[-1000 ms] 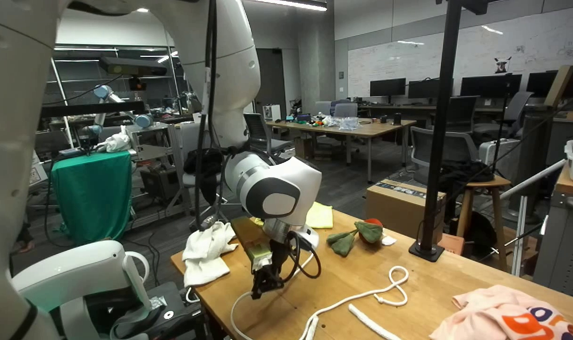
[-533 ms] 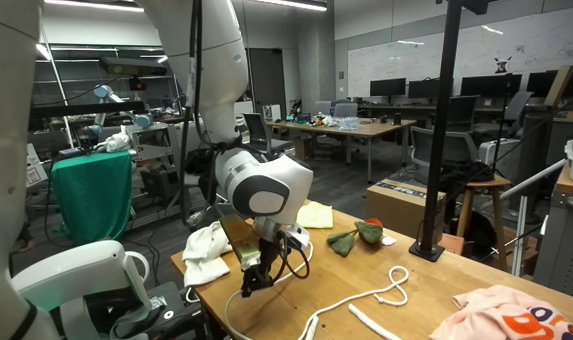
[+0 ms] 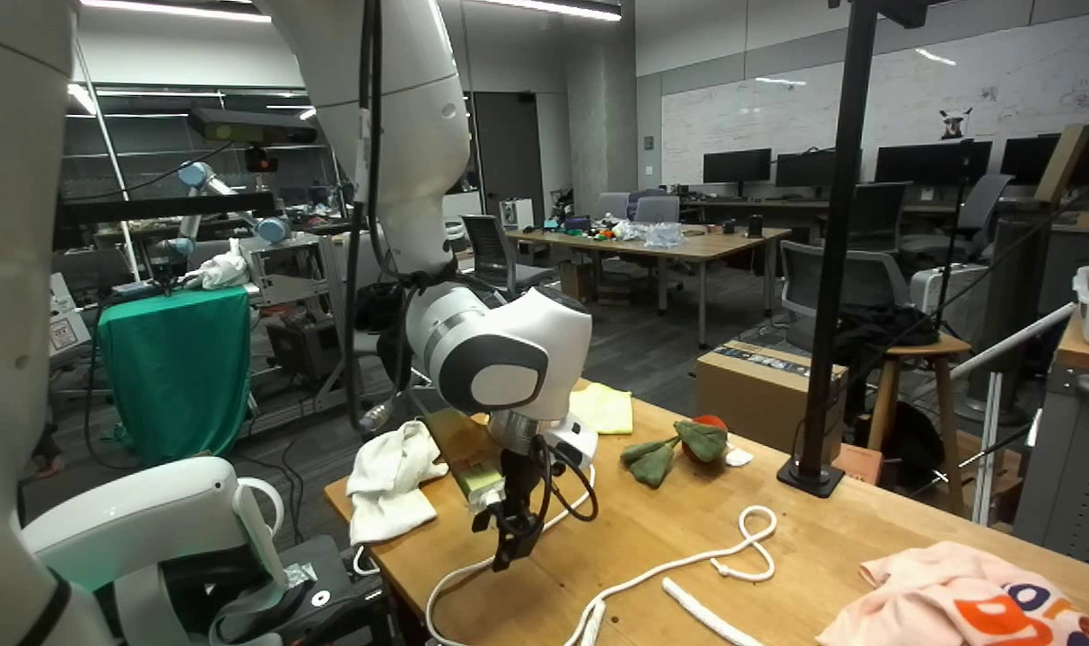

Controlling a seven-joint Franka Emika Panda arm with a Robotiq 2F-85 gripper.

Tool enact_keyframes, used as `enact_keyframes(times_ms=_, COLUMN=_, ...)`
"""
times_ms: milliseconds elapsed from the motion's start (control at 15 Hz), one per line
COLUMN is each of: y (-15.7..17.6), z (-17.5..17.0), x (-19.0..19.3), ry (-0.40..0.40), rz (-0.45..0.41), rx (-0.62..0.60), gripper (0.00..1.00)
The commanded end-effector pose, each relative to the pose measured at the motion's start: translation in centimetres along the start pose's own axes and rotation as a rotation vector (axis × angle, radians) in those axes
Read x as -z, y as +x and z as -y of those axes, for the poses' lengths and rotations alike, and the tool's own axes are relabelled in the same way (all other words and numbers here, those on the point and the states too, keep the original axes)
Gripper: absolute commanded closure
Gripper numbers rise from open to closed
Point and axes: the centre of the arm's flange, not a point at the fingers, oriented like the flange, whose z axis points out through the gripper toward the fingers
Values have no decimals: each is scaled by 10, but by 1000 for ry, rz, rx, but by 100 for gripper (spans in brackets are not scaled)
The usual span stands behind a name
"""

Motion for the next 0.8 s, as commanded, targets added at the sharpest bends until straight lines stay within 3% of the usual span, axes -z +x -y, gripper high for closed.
enact_keyframes(times_ms=0, y=5, z=-5, x=13, ry=-39, rz=-101, rx=46, gripper=1)
enact_keyframes(times_ms=333, y=37, z=-22, x=35, ry=-59, rz=-213, rx=106, gripper=0)
enact_keyframes(times_ms=733, y=70, z=-45, x=59, ry=-35, rz=-279, rx=130, gripper=0)
